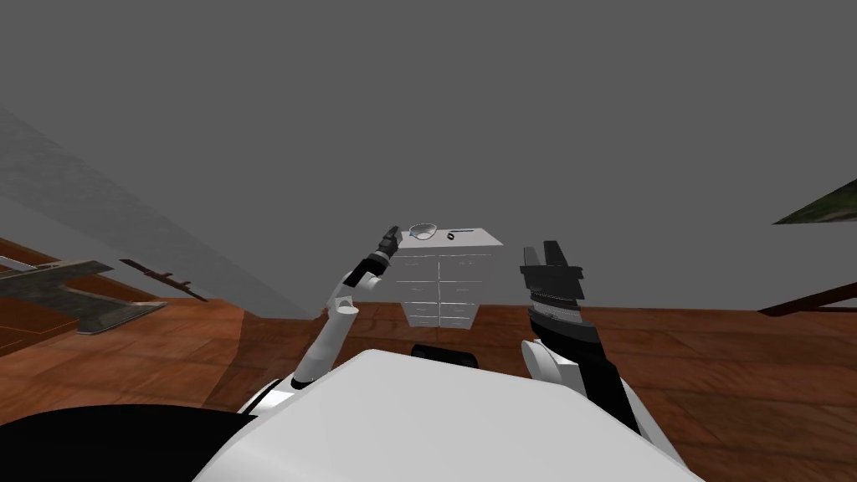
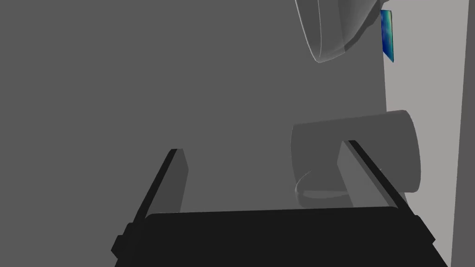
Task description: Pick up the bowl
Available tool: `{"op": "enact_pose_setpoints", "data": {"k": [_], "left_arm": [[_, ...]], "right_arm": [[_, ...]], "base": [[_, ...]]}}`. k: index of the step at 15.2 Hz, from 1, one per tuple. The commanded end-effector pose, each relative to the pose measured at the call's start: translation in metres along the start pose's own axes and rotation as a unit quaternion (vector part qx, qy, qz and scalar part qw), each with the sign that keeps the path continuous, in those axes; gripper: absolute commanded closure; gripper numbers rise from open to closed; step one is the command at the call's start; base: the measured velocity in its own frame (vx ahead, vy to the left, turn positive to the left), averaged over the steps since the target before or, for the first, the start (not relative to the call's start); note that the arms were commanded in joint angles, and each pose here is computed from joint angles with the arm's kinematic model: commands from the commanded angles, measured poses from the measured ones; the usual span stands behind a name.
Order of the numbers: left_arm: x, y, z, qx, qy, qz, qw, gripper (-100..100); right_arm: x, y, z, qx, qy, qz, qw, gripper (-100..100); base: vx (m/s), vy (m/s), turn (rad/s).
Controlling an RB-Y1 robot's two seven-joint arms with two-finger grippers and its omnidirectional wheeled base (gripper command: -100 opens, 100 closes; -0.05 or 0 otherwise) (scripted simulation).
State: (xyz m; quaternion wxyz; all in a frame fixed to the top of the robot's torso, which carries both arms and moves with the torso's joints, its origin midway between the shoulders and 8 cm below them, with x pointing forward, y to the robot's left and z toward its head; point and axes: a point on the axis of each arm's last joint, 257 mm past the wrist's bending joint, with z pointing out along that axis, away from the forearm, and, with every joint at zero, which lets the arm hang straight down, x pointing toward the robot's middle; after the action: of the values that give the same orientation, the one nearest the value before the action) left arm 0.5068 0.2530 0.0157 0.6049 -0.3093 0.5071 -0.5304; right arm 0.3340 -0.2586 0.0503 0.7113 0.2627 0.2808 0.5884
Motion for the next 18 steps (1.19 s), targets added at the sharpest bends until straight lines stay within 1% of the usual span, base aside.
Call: {"op": "enact_pose_setpoints", "data": {"k": [1,2,4,5,7,8,9,11,12,15,16,18], "left_arm": [[0.0,0.006,0.004,-0.015,0.004,-0.001,0.9999,-100],[-0.001,0.006,0.015,-0.021,0.011,-0.004,0.9997,-100],[0.0,0.013,0.016,-0.038,0.012,-0.004,0.9992,-100],[-0.002,0.01,0.027,-0.042,0.018,-0.006,0.9989,-100],[-0.001,0.018,0.028,-0.06,0.02,-0.006,0.998,-100],[-0.001,0.019,0.027,-0.061,0.02,-0.006,0.9979,-100],[-0.003,0.016,0.039,-0.068,0.026,-0.008,0.9973,-100],[-0.002,0.025,0.038,-0.085,0.027,-0.008,0.996,-100],[-0.005,0.022,0.048,-0.09,0.032,-0.011,0.9954,-100],[-0.004,0.03,0.048,-0.11,0.033,-0.01,0.9933,-100],[-0.007,0.028,0.057,-0.118,0.038,-0.013,0.9922,-100],[-0.006,0.035,0.056,-0.136,0.039,-0.012,0.9899,-100]], "right_arm": [[0.0,0.0,0.0,0.0,0.0,0.0,1.0,0],[0.0,0.0,0.0,0.0,0.0,0.0,1.0,0],[0.0,0.0,0.0,0.0,0.0,0.0,1.0,0],[0.0,0.0,0.0,0.0,0.0,0.0,1.0,0],[0.0,0.0,0.0,0.0,0.0,0.0,1.0,0],[0.0,0.0,0.0,0.0,0.0,0.0,1.0,0],[0.0,0.0,0.0,0.0,0.0,0.0,1.0,0],[0.0,0.0,0.0,0.0,0.0,0.0,1.0,0],[0.0,0.0,0.0,0.0,0.0,0.0,1.0,0],[0.0,0.0,0.0,0.0,0.0,0.0,1.0,0],[0.0,0.0,0.0,0.0,0.0,0.0,1.0,0],[0.0,0.0,0.0,0.0,0.0,0.0,1.0,0]], "base": [[0.003,-0.035,0.017],[0.007,-0.047,0.04],[0.007,-0.048,0.03],[0.008,-0.05,0.038],[0.012,-0.049,0.034],[0.004,-0.024,0.001],[0.002,-0.029,0.039],[0.002,-0.037,0.033],[0.01,-0.057,0.038],[0.013,-0.039,0.023],[0.006,-0.028,0.037],[0.013,-0.037,0.034]]}}
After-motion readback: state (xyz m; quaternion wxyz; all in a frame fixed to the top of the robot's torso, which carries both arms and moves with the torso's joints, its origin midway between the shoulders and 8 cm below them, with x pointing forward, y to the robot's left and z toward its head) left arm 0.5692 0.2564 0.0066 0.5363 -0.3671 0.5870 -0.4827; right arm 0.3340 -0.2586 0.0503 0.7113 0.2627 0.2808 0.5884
